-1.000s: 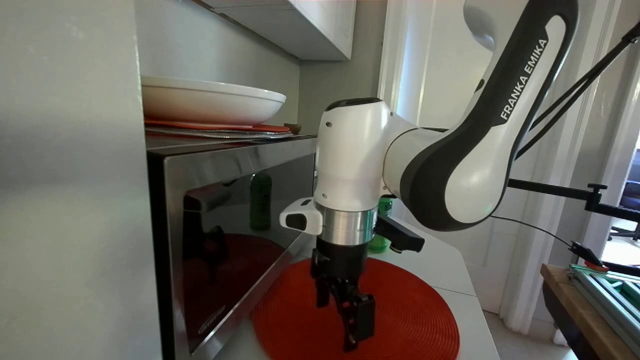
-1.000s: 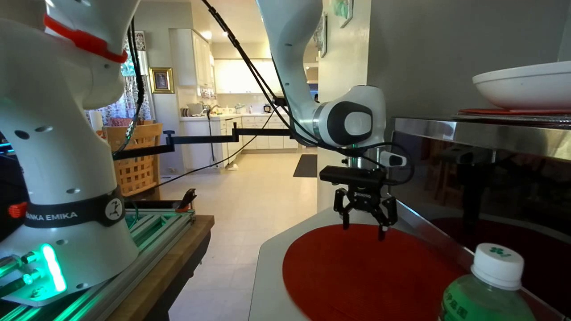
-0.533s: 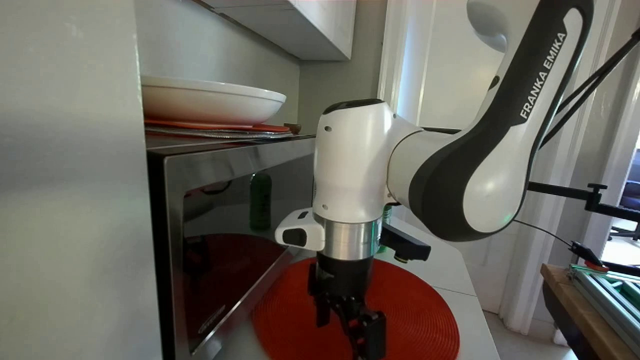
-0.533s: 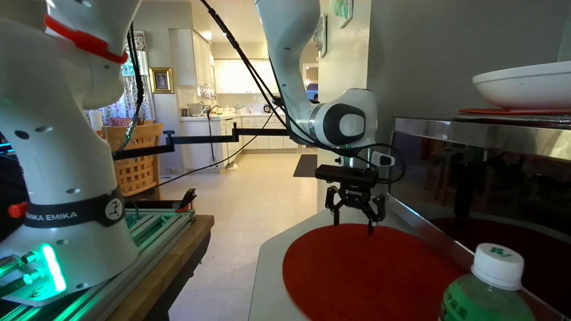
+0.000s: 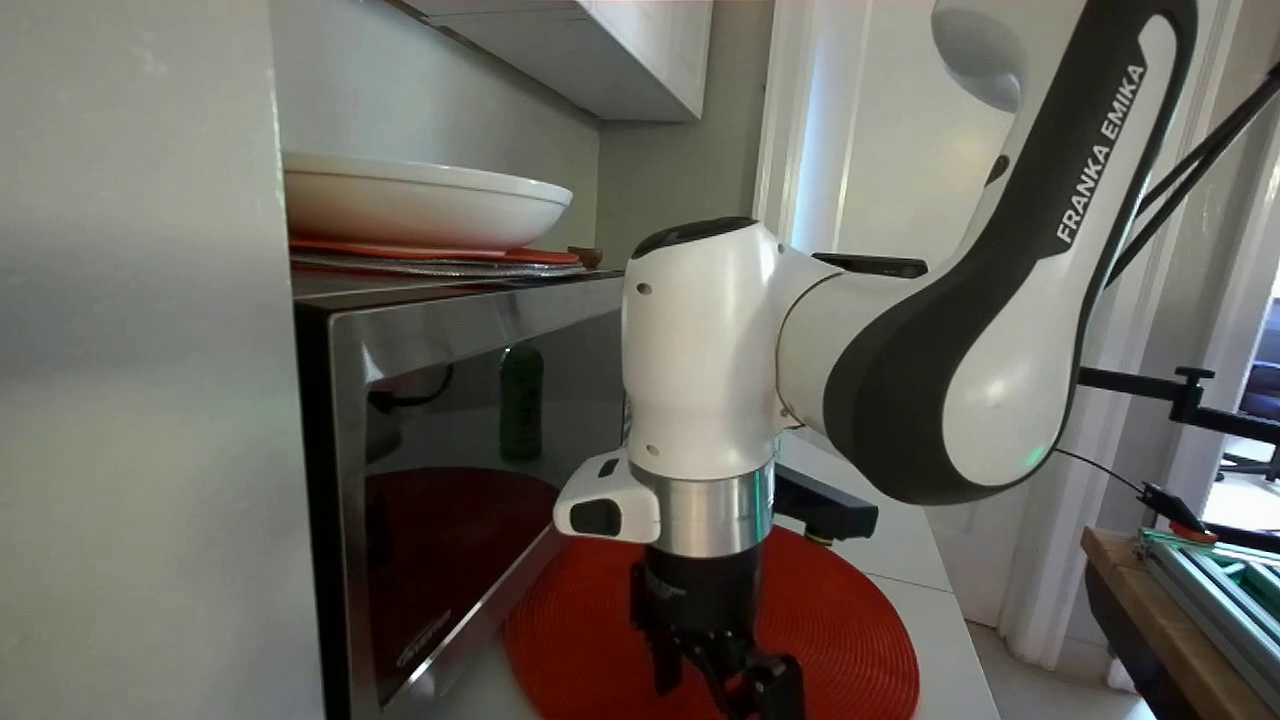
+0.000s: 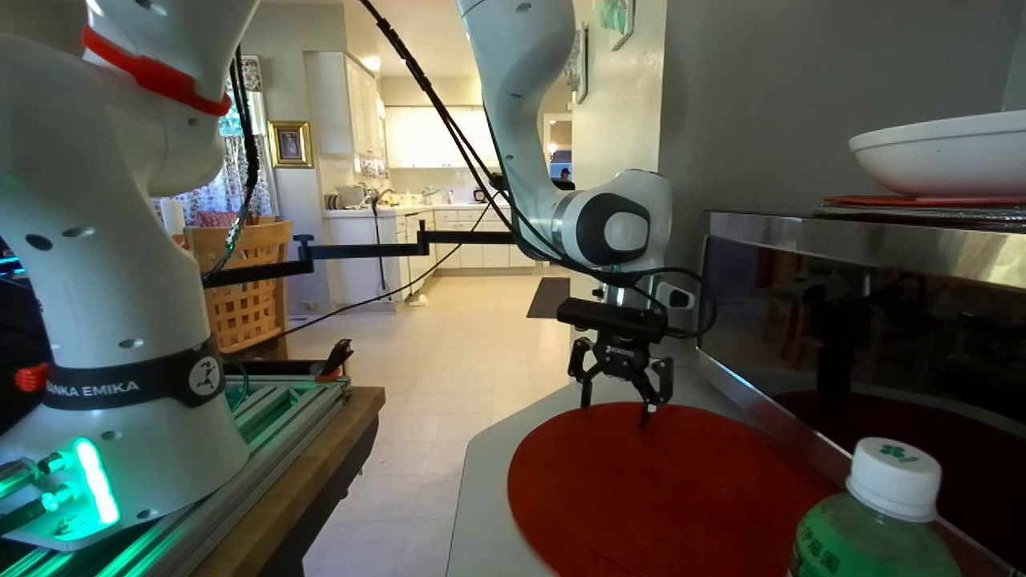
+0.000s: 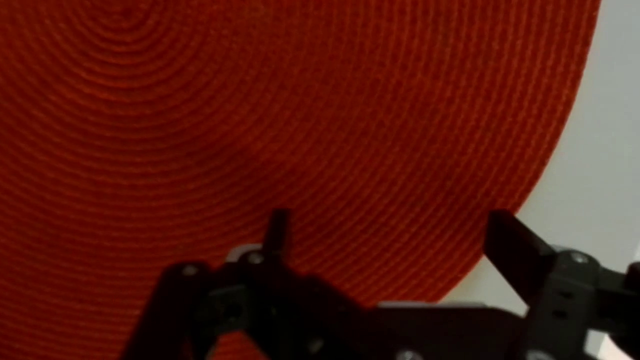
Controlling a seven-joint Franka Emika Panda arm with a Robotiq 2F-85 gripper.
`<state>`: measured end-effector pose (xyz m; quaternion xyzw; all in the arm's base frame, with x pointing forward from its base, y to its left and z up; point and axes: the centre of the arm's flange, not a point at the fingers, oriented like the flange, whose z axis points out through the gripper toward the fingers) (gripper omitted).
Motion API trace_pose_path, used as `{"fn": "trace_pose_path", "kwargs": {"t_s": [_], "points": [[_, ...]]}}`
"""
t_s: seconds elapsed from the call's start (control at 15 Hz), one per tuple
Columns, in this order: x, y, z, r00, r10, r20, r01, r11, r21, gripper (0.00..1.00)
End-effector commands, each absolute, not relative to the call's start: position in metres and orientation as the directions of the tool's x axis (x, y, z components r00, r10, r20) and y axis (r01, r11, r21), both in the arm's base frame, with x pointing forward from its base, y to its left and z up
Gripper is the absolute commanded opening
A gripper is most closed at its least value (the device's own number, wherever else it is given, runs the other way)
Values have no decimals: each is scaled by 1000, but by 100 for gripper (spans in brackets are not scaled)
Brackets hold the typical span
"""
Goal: Put the bottle on the countertop
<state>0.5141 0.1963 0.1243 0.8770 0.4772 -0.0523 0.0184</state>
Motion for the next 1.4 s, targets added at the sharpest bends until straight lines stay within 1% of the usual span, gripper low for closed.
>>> {"fn": "trace_pose_path", "kwargs": {"t_s": [0.0, 0.2, 0.4, 0.53, 0.73, 0.93, 1.13, 1.33], "points": [[514, 204, 125, 516, 847, -125, 847, -527, -69, 100], [508, 209, 126, 512, 847, -145, 849, -524, -63, 100], [497, 208, 149, 554, 820, -144, 830, -557, 22, 100], [491, 204, 178, 611, 781, -133, 792, -606, 79, 100], [480, 187, 225, 707, 700, -96, 706, -696, 126, 100], [471, 154, 263, 806, 589, -66, 592, -795, 134, 100], [468, 111, 293, 891, 453, -12, 451, -884, 122, 100], [471, 68, 314, 943, 329, 46, 324, -941, 101, 100]]}}
